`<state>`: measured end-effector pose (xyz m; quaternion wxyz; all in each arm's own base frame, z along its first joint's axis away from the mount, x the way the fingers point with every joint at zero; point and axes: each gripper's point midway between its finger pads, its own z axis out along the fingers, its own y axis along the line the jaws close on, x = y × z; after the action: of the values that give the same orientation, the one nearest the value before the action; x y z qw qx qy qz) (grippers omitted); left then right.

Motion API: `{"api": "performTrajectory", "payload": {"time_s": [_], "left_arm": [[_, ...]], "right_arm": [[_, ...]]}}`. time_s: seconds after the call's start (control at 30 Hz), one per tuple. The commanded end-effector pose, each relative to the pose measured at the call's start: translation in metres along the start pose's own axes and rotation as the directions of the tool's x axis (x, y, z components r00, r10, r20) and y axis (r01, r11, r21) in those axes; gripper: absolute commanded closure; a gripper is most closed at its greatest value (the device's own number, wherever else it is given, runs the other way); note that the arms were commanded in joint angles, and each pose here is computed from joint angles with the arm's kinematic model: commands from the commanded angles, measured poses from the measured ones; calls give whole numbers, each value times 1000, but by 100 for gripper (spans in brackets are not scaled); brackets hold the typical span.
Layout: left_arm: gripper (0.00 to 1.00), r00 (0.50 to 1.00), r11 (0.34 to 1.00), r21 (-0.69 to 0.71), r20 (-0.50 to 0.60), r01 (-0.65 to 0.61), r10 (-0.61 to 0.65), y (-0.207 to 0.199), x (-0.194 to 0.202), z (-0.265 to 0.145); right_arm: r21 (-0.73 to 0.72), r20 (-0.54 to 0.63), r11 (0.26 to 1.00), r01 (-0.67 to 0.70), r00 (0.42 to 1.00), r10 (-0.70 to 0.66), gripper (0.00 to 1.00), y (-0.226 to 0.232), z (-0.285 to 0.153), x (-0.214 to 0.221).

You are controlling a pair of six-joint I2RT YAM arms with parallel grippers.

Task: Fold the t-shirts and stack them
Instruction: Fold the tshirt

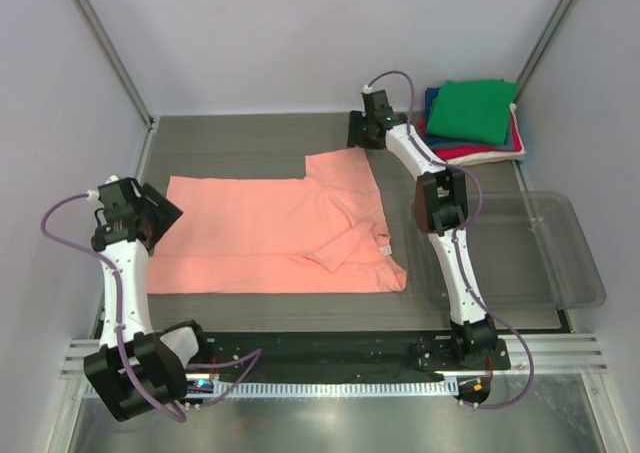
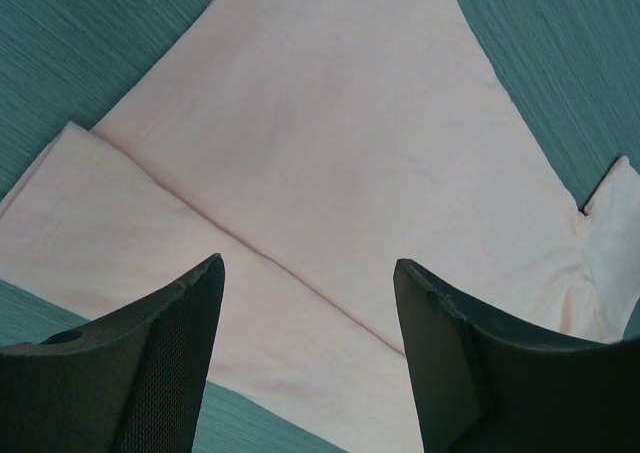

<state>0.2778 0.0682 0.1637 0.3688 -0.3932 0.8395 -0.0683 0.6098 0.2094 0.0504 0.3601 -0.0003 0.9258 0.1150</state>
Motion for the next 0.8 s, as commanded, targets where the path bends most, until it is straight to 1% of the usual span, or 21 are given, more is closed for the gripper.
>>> {"api": "performTrajectory", "payload": {"time_s": [0.0,0.03,0.1,0.13,0.2,0.23,0.3,0.37,0.4,0.43,0.47,0.5,0.57,0.6,0.63,0.67,0.7,0.73,0.77], "left_arm": [[30,999,999,11,42,-32,31,-5,-13,5],[31,998,1000,0,54,-29,29,-5,-17,4],[30,998,997,-71,64,-15,19,5,-24,10],[30,997,997,-74,76,-16,22,1,-34,10],[29,1000,993,-121,23,-12,15,4,-34,26],[28,999,994,-112,30,-11,15,-4,-46,28],[28,1000,990,-139,11,2,-1,-8,-60,44],[28,1000,989,-146,18,9,-6,-15,-77,61],[28,1000,990,-143,22,5,-1,-18,-82,67],[27,1000,989,-146,20,0,3,-20,-86,77],[27,1000,989,-146,19,-2,5,-22,-92,85],[28,1000,990,-142,-10,-19,18,-27,-96,104],[29,998,989,-144,-47,-41,34,-28,-99,122],[30,996,984,-166,-79,-60,47,-26,-100,140],[30,996,982,-173,-72,-71,59,-26,-106,146],[30,993,978,-192,-100,-85,67,-23,-104,153],[30,994,977,-193,-76,-89,75,-27,-117,154],[30,992,969,-222,-92,-106,87,-21,-116,165],[30,992,970,-217,-81,-109,94,-25,-124,166]], "right_arm": [[-100,16,995,-3,1000,4,38,20,10,0],[-108,0,994,-11,1000,11,43,20,13,6],[-130,-8,991,-30,1000,29,46,24,16,11],[-132,-16,991,-34,999,32,49,23,19,17],[-136,-14,990,-35,999,33,53,24,19,18],[-133,-18,991,-33,999,31,60,22,20,21],[-122,-18,992,-33,999,31,61,18,19,22],[-135,3,990,-36,999,37,70,18,15,15],[-139,-4,989,-43,999,43,75,16,16,18],[-148,4,988,-43,999,44,84,18,16,16],[-152,6,988,-43,999,44,88,17,16,15],[-160,5,986,-43,999,45,92,17,15,15],[-167,14,985,-39,999,42,96,17,14,12],[-167,29,985,-33,999,39,99,17,9,7],[-170,40,985,-31,998,38,99,17,5,3],[-174,49,984,-24,998,33,99,17,3,1],[-180,53,984,-17,998,27,99,18,0,1],[-192,83,981,-6,996,22,99,22,-10,-11],[-197,99,980,0,995,20,99,22,-15,-17]]}}
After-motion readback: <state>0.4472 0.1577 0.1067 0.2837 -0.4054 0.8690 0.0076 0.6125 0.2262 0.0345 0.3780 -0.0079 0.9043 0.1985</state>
